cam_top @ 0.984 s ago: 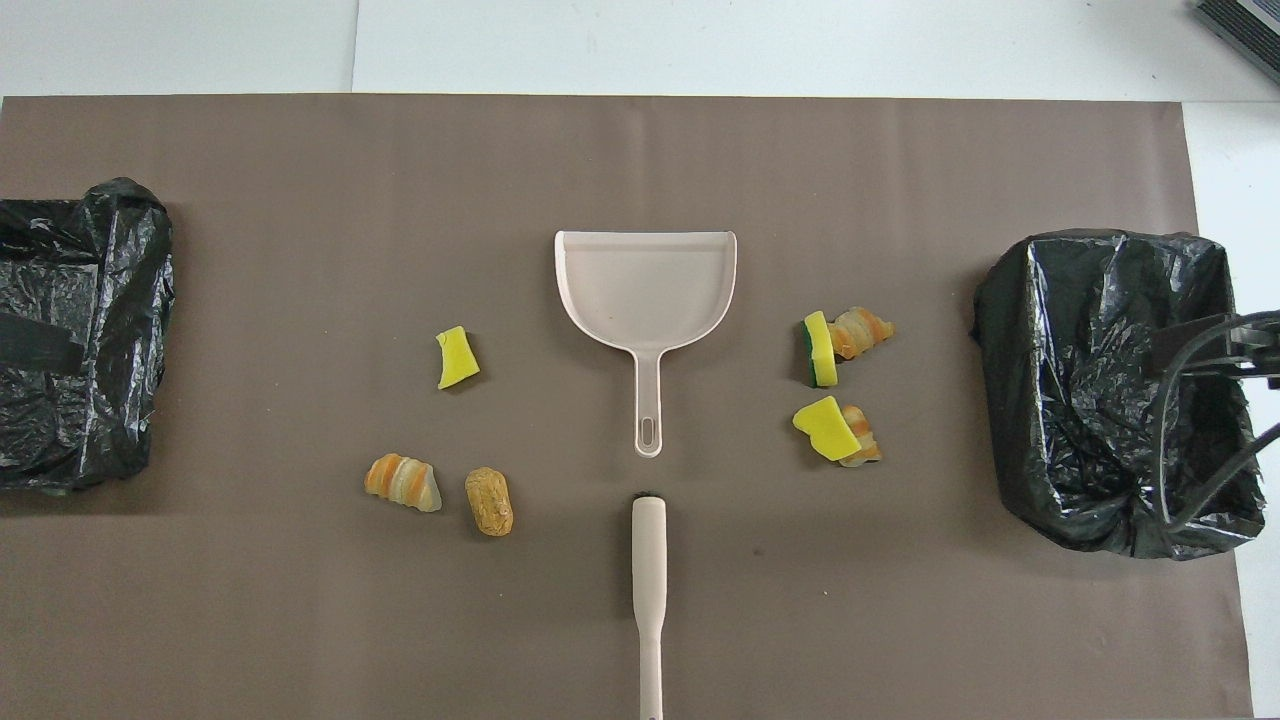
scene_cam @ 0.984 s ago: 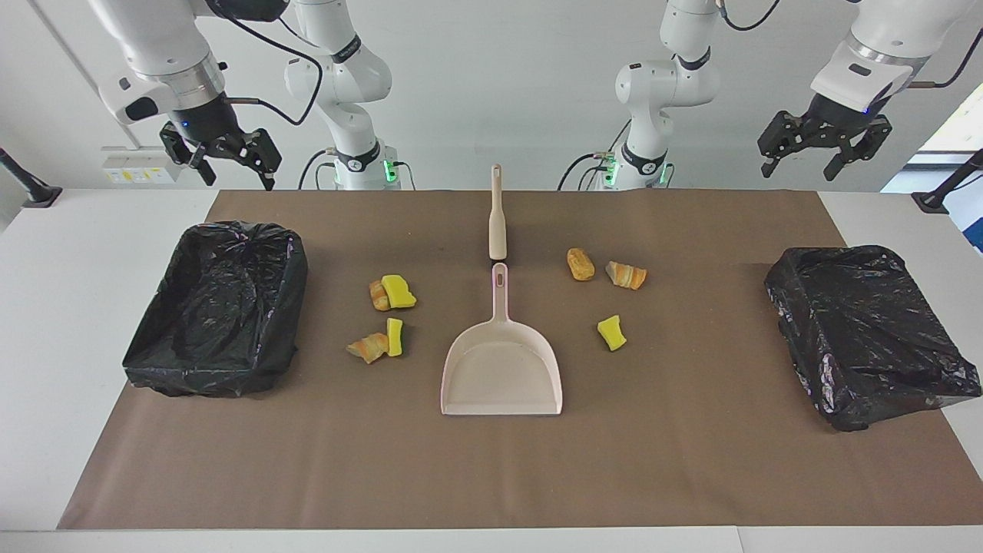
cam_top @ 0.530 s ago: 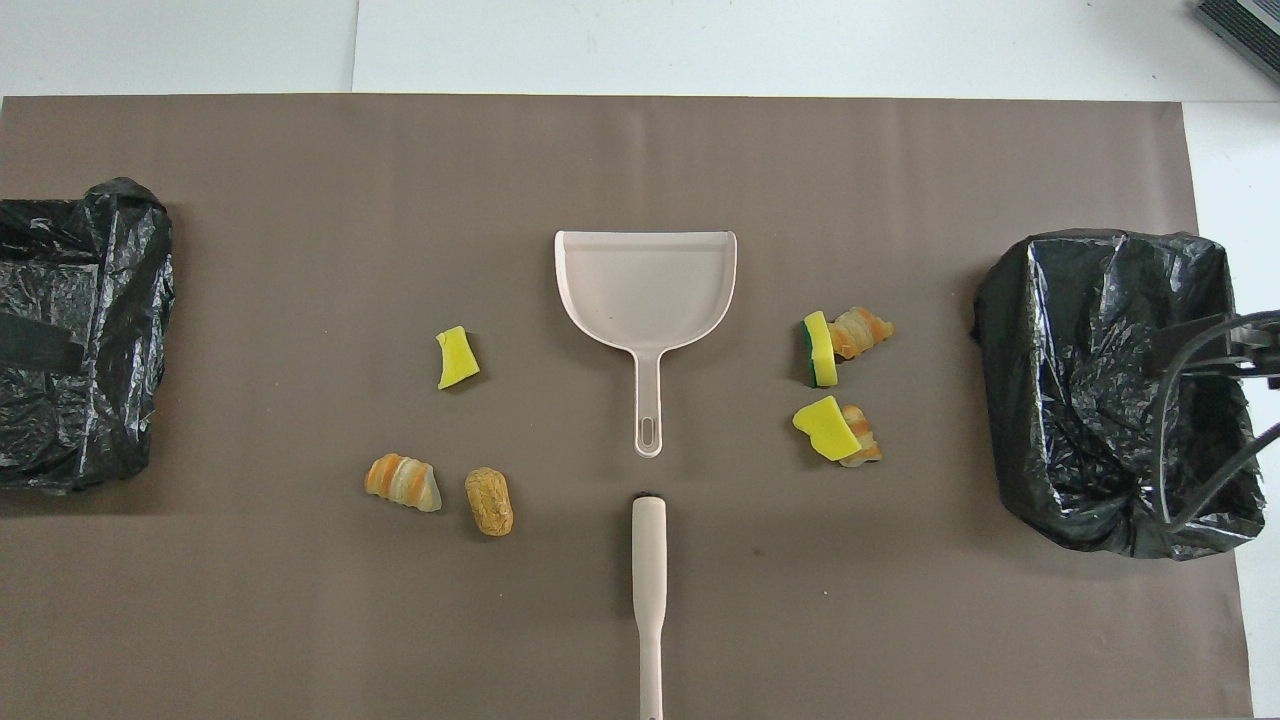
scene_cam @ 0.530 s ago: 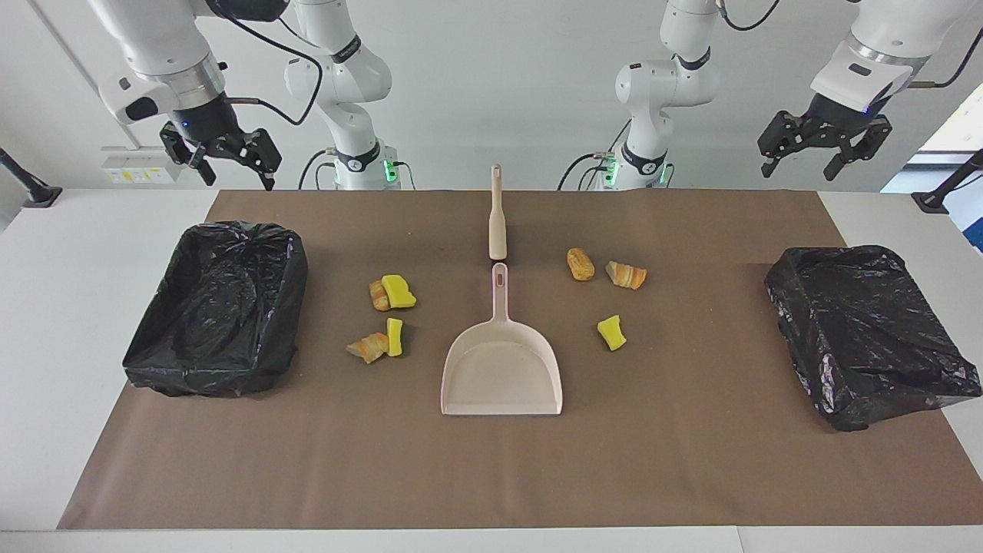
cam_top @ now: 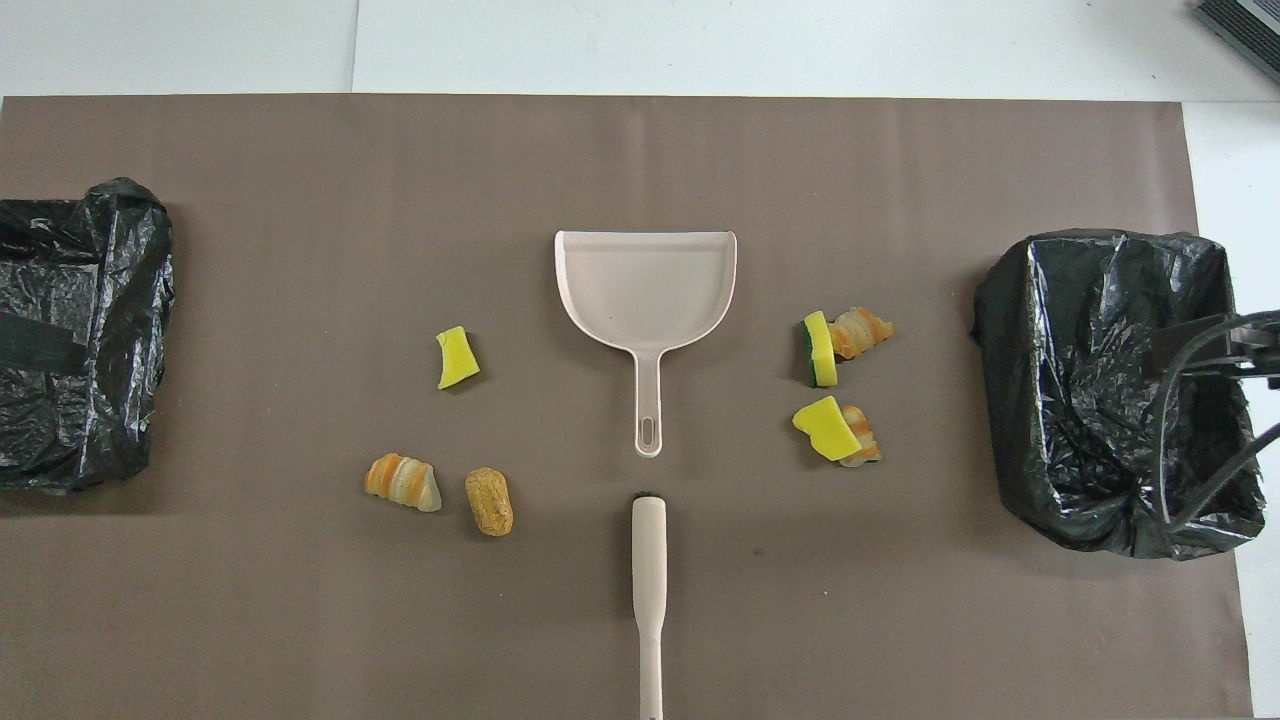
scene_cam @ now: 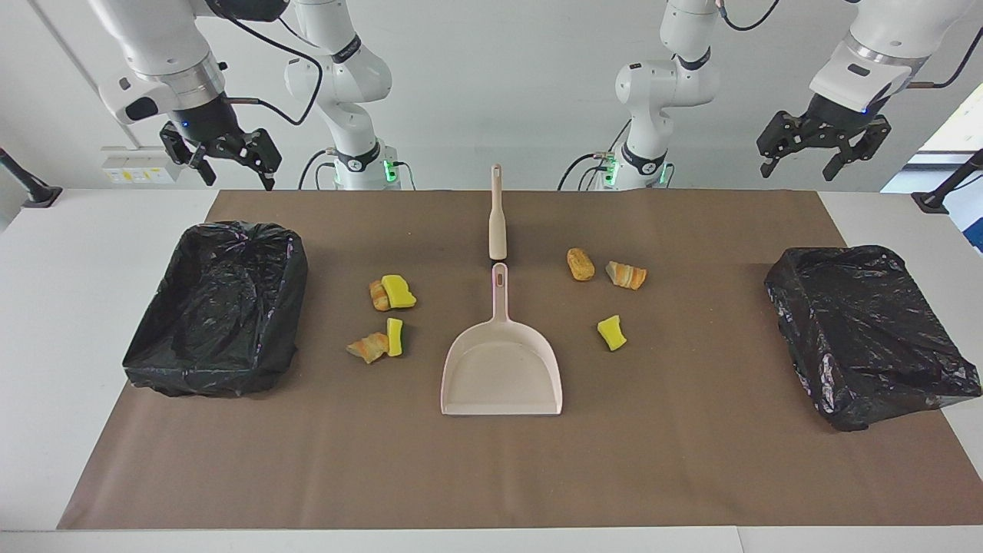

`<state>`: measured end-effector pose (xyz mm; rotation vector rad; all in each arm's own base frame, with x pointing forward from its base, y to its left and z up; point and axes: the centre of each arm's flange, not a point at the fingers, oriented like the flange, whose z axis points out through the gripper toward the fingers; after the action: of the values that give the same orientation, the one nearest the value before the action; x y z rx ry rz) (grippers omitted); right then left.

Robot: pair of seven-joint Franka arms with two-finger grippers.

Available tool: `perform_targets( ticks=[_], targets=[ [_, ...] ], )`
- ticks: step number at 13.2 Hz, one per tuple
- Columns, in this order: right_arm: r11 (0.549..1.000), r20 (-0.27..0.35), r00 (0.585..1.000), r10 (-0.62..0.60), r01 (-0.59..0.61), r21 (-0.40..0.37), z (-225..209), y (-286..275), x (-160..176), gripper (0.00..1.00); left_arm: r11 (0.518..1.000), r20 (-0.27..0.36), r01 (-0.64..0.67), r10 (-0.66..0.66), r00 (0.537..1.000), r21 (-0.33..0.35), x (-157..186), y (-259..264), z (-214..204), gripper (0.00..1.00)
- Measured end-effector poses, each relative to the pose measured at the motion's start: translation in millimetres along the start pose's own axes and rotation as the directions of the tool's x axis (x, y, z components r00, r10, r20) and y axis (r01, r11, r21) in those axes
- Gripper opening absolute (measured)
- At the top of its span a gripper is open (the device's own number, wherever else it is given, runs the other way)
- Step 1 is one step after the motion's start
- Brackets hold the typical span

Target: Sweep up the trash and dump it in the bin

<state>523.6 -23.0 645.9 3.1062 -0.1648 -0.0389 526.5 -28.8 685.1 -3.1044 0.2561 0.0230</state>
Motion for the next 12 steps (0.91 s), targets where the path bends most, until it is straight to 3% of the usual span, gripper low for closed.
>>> perform_targets(
  ticks=[7,12],
  targets=[
    [1.000,0.000,1.000,0.000,0.000,0.000,0.0,0.0,0.0,1.00,0.999,0.024,-0.040,0.040,0.999,0.001,-14.3,26.8,13.9,1.00],
    [1.000,0.000,1.000,0.000,0.000,0.000,0.0,0.0,0.0,1.00,0.995,0.042,-0.096,0.095,0.995,0.016,-43.8,132.7,75.3,1.00]
  ],
)
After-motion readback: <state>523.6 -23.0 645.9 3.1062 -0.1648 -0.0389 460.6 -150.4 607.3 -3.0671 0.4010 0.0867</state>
